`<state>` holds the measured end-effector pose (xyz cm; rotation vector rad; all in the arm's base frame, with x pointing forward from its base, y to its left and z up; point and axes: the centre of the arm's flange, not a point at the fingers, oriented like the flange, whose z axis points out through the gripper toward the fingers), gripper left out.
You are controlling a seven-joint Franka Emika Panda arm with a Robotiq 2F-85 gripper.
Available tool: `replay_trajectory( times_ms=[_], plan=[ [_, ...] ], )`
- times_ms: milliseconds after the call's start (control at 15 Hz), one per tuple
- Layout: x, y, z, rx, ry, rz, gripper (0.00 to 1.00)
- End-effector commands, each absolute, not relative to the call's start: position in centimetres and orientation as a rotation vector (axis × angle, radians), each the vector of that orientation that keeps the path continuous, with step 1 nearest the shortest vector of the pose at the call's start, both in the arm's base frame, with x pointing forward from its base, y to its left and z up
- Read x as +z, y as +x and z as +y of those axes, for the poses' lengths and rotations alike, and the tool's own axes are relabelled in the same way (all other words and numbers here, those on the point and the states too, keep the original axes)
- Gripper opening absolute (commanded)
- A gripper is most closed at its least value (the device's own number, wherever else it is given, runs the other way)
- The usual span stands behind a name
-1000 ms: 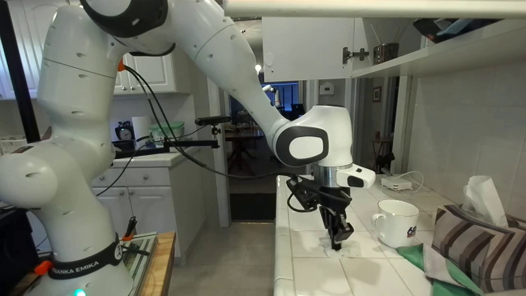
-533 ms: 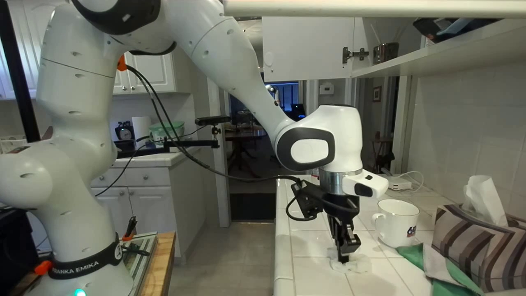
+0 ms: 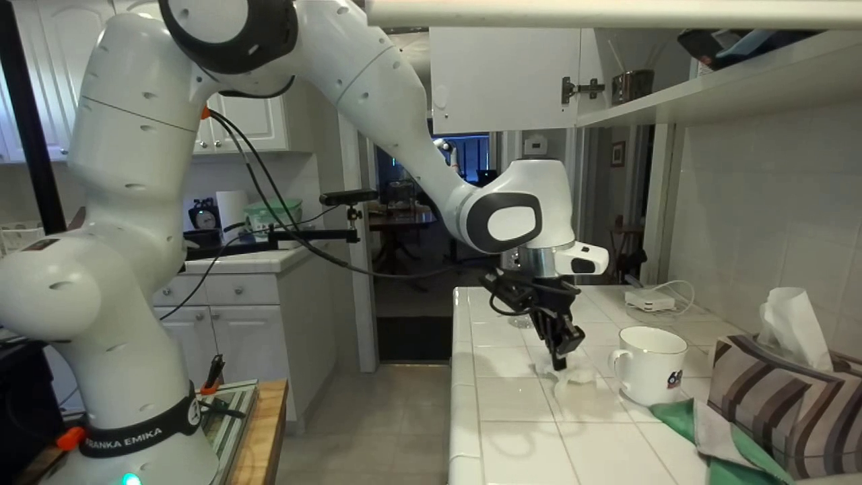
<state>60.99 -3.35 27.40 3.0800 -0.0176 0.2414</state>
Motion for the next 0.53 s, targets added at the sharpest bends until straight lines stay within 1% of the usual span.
replay_trajectory(
  times_ms=[0, 200, 467],
  plan=[
    [27.9, 67.5, -1.6, 0.317, 3.05, 0.095, 0.01],
    [27.9, 71.9, -0.3, 0.346, 3.052, 0.157, 0.01],
    [27.0, 76.3, 1.3, 0.342, 3.05, 0.246, 0.01]
  ],
)
